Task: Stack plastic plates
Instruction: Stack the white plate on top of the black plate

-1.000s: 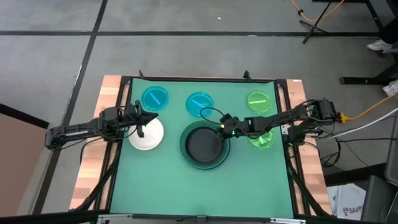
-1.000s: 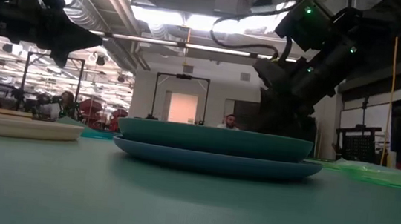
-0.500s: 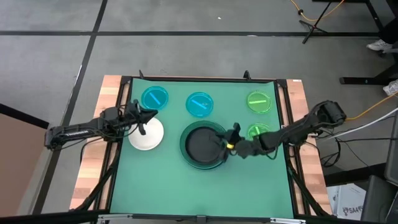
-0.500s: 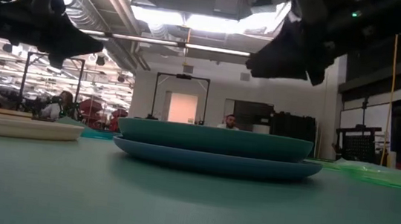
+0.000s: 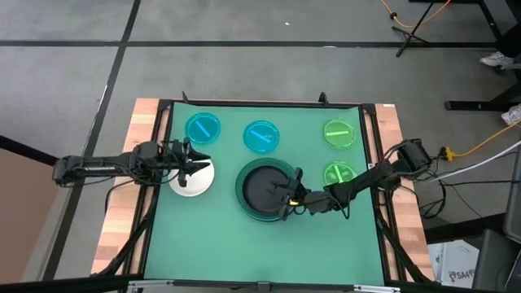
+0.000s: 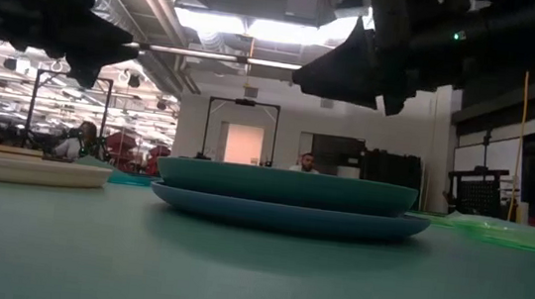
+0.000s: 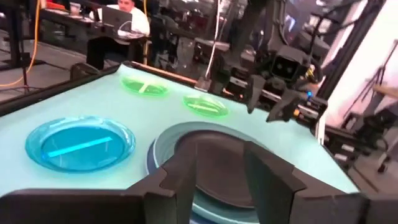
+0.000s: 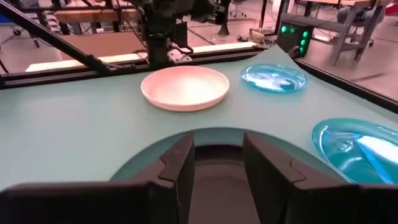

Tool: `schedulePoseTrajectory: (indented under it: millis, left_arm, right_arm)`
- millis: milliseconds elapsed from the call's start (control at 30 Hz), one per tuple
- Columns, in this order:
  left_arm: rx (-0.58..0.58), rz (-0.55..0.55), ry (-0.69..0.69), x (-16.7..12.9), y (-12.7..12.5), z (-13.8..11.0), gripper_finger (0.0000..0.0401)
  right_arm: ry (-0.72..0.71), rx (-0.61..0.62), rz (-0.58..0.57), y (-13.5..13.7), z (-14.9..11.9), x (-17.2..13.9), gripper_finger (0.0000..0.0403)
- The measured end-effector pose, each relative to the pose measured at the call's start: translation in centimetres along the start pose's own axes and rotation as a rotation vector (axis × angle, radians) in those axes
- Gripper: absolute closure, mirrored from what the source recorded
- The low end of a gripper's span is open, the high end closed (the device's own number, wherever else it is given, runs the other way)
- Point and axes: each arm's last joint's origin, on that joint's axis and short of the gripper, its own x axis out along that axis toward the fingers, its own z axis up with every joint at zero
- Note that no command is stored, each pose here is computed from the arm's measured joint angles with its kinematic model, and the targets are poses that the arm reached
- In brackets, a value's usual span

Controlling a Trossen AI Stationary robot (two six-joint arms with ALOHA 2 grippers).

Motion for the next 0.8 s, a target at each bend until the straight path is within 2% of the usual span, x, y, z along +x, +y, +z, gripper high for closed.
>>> schedulePoseTrajectory:
  millis: [167, 333, 800]
  left_arm:
    - [0.058, 0.019, 0.08, 0.8, -0.9, 0.4, 0.0275]
    - [0.085, 0.116, 0.236, 1.8, -1.8, 0.6, 0.0277]
    - [0.104, 0.148, 0.581, 3.7, -5.7, -0.1, 0.0281]
  right_arm:
    - [-0.001, 0.008, -0.005, -0.1, -0.1, 0.2, 0.0276]
    - [0.003, 0.011, -0.005, -0.1, -0.1, 0.2, 0.0276]
    - [0.035, -0.009, -0.003, -0.2, -0.5, 0.2, 0.0276]
